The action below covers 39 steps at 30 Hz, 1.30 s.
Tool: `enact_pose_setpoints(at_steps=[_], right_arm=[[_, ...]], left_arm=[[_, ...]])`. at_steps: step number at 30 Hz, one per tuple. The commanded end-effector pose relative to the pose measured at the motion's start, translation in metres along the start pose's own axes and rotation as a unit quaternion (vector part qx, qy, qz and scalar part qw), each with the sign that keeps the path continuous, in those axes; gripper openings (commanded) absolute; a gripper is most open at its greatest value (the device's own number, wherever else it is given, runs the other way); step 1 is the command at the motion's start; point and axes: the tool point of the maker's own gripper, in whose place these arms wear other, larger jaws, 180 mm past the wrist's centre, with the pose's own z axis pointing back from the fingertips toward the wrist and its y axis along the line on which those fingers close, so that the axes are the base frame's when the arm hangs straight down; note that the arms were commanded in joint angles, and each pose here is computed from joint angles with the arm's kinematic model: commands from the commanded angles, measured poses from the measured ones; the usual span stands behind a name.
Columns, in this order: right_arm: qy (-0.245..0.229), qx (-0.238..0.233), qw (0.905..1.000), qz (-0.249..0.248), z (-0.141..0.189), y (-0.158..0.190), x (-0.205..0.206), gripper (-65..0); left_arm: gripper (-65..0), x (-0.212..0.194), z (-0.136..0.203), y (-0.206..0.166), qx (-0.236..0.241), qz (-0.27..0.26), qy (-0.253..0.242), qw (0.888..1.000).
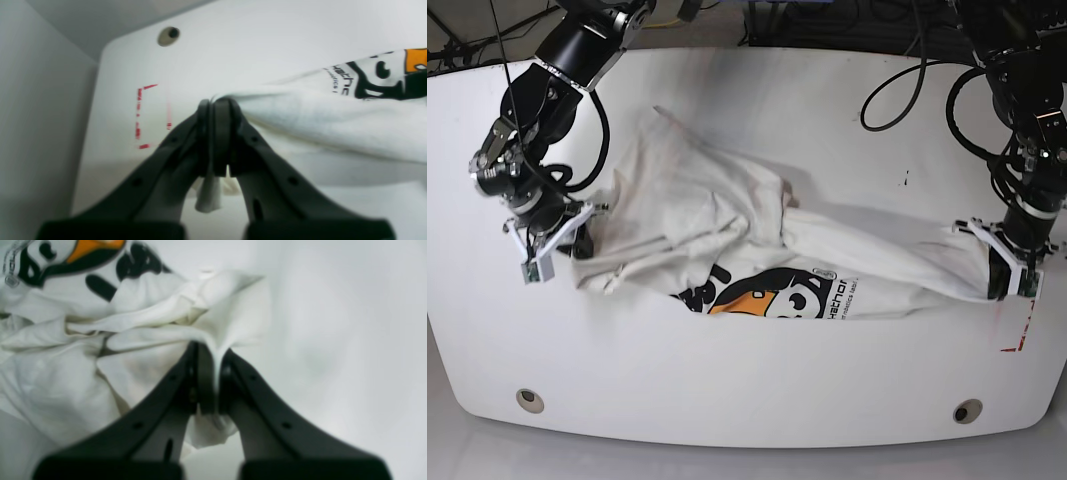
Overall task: Fold the T-shirt properly
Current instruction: 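Lift the shirt with both grippers and swing it across the table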
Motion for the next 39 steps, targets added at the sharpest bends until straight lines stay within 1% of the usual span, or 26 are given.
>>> enact_pose_setpoints(at_steps=[1, 4, 6, 8, 15, 19, 21, 24, 26, 29, 31, 33, 35, 37, 39], right_arm=[[-0.04, -0.002, 0.9992, 0.005, 0.0, -0.01, 0.034, -65.0], [-0.047, -0.005, 0.9988, 0.013, -0.004, -0.024, 0.059, -65.0], [-0.047, 0.004, 0.9988, 0.015, -0.011, -0.026, 0.071, -65.0], [-0.05, 0.008, 0.9984, 0.027, -0.016, -0.031, 0.092, -65.0], [-0.065, 0.023, 0.9966, 0.045, -0.026, -0.038, 0.154, -65.0], [-0.071, 0.04, 0.9957, 0.045, -0.031, -0.04, 0.196, -65.0], [-0.067, 0.048, 0.9952, 0.054, -0.033, -0.039, 0.218, -65.0], [-0.069, 0.05, 0.9936, 0.073, -0.027, -0.039, 0.255, -65.0], [-0.08, 0.052, 0.9924, 0.078, -0.019, -0.039, 0.279, -65.0], [-0.107, 0.05, 0.989, 0.089, -0.001, -0.036, 0.316, -65.0], [-0.128, 0.043, 0.985, 0.108, 0.014, -0.03, 0.343, -65.0], [-0.138, 0.043, 0.9821, 0.121, 0.023, -0.025, 0.358, -65.0], [-0.146, 0.04, 0.9794, 0.133, 0.03, -0.02, 0.37, -65.0], [-0.142, 0.039, 0.9796, 0.136, 0.029, -0.02, 0.369, -65.0], [-0.131, 0.028, 0.9818, 0.134, 0.033, -0.03, 0.364, -65.0]], left_arm=[[-65.0, 0.033, 0.001, 0.016, 0.021, -0.009, -0.04, 0.999], [-65.0, 0.054, -0.001, 0.028, 0.036, -0.009, -0.056, 0.998], [-65.0, 0.065, -0.001, 0.036, 0.045, -0.015, -0.064, 0.997], [-65.0, 0.08, 0.001, 0.043, 0.054, -0.021, -0.075, 0.996], [-65.0, 0.129, 0.01, 0.064, 0.086, -0.024, -0.112, 0.99], [-65.0, 0.159, 0.016, 0.078, 0.104, -0.02, -0.138, 0.985], [-65.0, 0.176, 0.023, 0.087, 0.118, -0.02, -0.148, 0.982], [-65.0, 0.205, 0.037, 0.107, 0.143, -0.022, -0.167, 0.975], [-65.0, 0.223, 0.046, 0.116, 0.155, -0.019, -0.185, 0.97], [-65.0, 0.25, 0.061, 0.127, 0.171, -0.015, -0.216, 0.961], [-65.0, 0.268, 0.076, 0.139, 0.189, -0.021, -0.237, 0.953], [-65.0, 0.278, 0.083, 0.144, 0.195, -0.026, -0.249, 0.948], [-65.0, 0.29, 0.084, 0.141, 0.192, -0.036, -0.256, 0.947], [-65.0, 0.292, 0.081, 0.137, 0.186, -0.042, -0.255, 0.948], [-65.0, 0.291, 0.079, 0.136, 0.185, -0.044, -0.251, 0.949]])
